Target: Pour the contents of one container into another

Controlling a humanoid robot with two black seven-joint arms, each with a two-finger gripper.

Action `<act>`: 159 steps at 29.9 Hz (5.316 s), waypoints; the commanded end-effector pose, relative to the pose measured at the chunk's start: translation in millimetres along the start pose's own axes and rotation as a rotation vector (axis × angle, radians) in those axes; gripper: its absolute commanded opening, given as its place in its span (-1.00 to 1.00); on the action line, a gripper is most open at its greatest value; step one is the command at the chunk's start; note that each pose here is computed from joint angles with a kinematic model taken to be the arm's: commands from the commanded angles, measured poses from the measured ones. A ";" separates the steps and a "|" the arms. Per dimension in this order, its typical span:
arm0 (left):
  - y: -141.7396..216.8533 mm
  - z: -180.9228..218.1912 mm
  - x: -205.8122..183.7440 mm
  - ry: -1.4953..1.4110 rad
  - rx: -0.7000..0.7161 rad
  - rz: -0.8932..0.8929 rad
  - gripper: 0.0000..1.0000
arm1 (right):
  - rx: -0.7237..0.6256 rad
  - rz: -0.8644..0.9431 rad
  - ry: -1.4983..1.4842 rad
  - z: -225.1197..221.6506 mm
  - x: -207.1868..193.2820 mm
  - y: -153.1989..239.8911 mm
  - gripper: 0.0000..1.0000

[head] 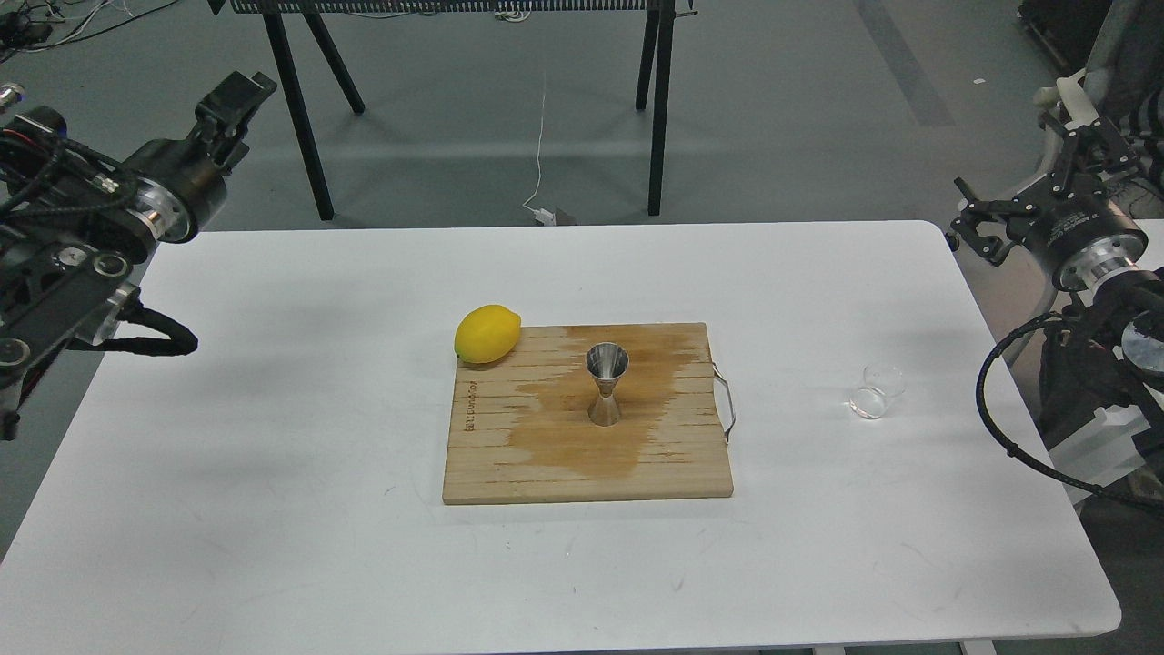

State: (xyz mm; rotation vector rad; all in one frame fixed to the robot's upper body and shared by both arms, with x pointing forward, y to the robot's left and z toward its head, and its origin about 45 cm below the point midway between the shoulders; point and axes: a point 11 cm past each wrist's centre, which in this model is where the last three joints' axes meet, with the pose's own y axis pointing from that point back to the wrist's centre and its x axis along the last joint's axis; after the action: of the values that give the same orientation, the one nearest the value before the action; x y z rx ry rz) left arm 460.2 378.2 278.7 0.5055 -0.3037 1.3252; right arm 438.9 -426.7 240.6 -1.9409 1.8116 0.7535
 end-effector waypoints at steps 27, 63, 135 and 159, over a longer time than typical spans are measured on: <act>-8.1 -35.2 24.1 0.659 -0.080 -0.061 1.00 | -0.350 -0.095 0.800 -33.9 -7.9 76.1 0.98; -8.3 -28.1 31.2 0.650 -0.091 -0.058 1.00 | -0.130 0.078 -0.379 57.2 46.1 170.5 0.97; 12.8 -20.1 75.8 0.594 -0.113 -0.006 1.00 | -0.130 0.425 -0.676 227.4 49.1 99.1 0.94; 13.2 -20.2 76.5 0.593 -0.113 -0.005 1.00 | -0.141 0.407 -0.639 236.6 45.1 89.4 0.06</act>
State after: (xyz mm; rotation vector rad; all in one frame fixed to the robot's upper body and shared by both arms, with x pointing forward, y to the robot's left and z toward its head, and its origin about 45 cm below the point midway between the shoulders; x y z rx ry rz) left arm 463.3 455.2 301.2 0.0057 0.1145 1.3809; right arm 322.0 -326.4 35.5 -1.1774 1.7549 1.4695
